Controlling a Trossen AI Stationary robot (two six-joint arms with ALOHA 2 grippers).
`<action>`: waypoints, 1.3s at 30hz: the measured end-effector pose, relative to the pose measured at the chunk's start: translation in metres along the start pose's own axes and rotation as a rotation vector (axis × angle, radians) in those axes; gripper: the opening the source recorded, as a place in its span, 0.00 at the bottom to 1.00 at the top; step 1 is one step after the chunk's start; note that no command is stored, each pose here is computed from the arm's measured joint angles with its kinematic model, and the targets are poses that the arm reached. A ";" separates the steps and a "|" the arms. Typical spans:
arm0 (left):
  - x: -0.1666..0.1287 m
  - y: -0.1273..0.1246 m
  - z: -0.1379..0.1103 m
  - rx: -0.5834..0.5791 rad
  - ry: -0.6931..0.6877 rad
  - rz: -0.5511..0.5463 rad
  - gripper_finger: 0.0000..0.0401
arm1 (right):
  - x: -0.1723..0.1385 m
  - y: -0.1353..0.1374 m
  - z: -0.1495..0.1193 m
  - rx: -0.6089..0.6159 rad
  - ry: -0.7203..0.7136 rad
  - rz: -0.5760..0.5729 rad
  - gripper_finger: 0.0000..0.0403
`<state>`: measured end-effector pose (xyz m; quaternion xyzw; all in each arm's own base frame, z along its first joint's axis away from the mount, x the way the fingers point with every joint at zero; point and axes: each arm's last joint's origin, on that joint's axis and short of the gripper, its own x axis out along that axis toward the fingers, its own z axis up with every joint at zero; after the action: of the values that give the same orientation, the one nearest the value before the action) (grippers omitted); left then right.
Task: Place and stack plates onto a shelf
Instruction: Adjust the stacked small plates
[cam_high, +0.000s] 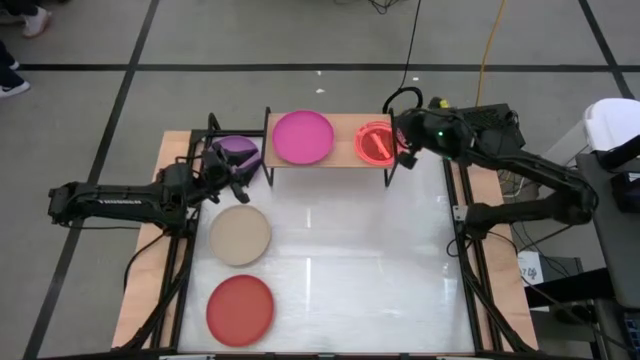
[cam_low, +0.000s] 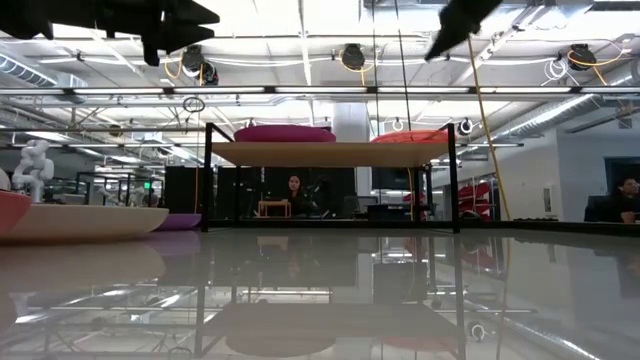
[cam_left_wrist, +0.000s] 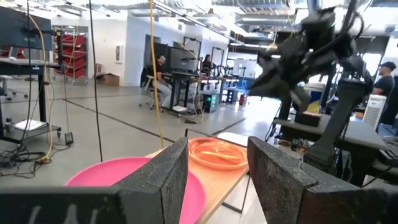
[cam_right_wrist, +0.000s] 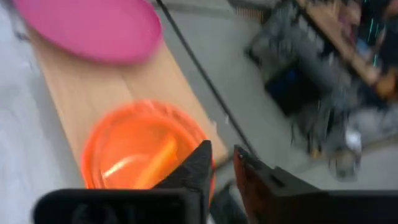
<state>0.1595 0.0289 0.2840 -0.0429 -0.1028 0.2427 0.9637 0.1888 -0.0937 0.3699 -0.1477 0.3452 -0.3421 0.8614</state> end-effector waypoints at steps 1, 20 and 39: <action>0.000 0.000 0.000 -0.003 -0.006 0.000 0.42 | 0.001 -0.002 -0.006 0.020 0.036 -0.004 0.11; 0.003 -0.001 -0.002 -0.010 0.004 0.000 0.42 | 0.097 -0.011 -0.068 -0.015 0.598 0.131 0.00; 0.003 -0.001 -0.002 -0.011 0.004 0.000 0.42 | 0.103 -0.013 -0.055 0.085 0.419 0.185 0.00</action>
<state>0.1631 0.0293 0.2826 -0.0487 -0.1023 0.2420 0.9636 0.1990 -0.1752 0.2855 -0.0047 0.5141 -0.2990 0.8040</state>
